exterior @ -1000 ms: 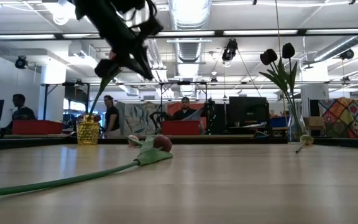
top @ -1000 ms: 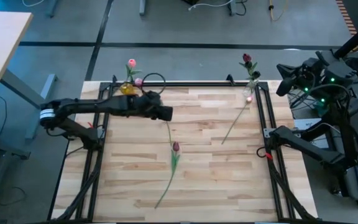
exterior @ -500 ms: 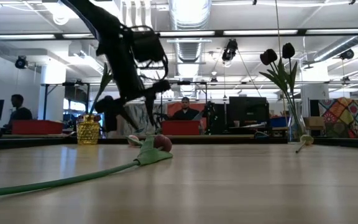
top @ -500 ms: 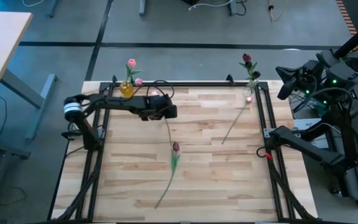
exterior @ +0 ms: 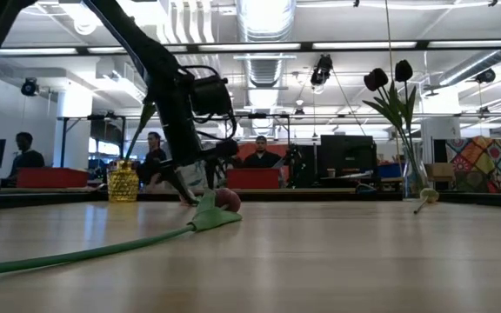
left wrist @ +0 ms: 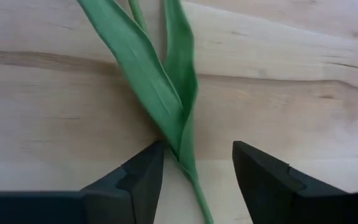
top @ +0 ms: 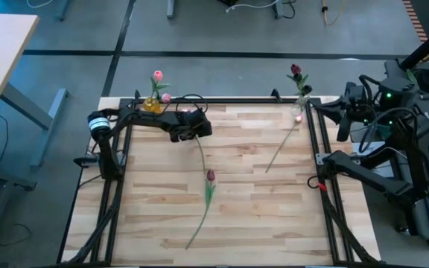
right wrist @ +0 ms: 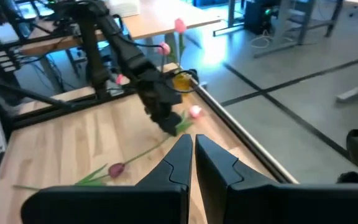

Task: Sort flowers into vase by color
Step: Put the pink tulip into the yellow vase

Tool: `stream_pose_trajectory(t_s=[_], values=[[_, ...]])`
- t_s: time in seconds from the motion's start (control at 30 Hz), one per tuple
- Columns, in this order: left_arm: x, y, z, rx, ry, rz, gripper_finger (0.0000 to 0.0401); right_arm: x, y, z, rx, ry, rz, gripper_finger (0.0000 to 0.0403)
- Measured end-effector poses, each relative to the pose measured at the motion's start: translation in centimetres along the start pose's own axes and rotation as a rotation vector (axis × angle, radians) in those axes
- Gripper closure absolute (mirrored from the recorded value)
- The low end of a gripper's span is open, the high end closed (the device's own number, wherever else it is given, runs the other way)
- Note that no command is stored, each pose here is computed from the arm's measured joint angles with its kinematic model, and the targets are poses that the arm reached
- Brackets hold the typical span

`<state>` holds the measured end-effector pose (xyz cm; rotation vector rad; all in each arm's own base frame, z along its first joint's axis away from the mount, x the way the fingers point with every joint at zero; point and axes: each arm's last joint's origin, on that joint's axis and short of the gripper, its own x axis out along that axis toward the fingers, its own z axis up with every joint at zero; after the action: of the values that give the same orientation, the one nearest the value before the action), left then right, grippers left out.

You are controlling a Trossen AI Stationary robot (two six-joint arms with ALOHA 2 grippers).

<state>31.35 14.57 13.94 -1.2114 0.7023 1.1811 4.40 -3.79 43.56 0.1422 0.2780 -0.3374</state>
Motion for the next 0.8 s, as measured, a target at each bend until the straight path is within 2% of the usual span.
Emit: stream_pose_trajectory(t_s=[0.2, 0.33, 0.47, 0.6, 0.8], values=[[0.8, 0.2, 0.1, -0.002, 0.007, 0.023, 0.0248, 0.1, 0.0, 0.0, -0.005, 0.000, 0.017, 0.0390], [1.1, 0.3, 0.0, 0.031, 0.012, 0.034, 0.0274, 0.1, 0.2, 0.1, -0.008, -0.014, 0.121, 0.0390], [1.0, 0.2, 0.1, 0.133, 0.015, 0.016, 0.0324, 0.2, 0.5, 0.0, -0.024, -0.029, 0.232, 0.0390], [0.4, 0.0, 0.0, 0.221, 0.012, -0.005, 0.0386, 0.3, 0.5, 0.0, -0.029, -0.030, 0.259, 0.0390], [-2.9, -1.4, -0.4, 0.374, -0.048, -0.133, 0.0395, 0.5, 0.3, 0.0, -0.043, -0.025, 0.258, 0.0390]])
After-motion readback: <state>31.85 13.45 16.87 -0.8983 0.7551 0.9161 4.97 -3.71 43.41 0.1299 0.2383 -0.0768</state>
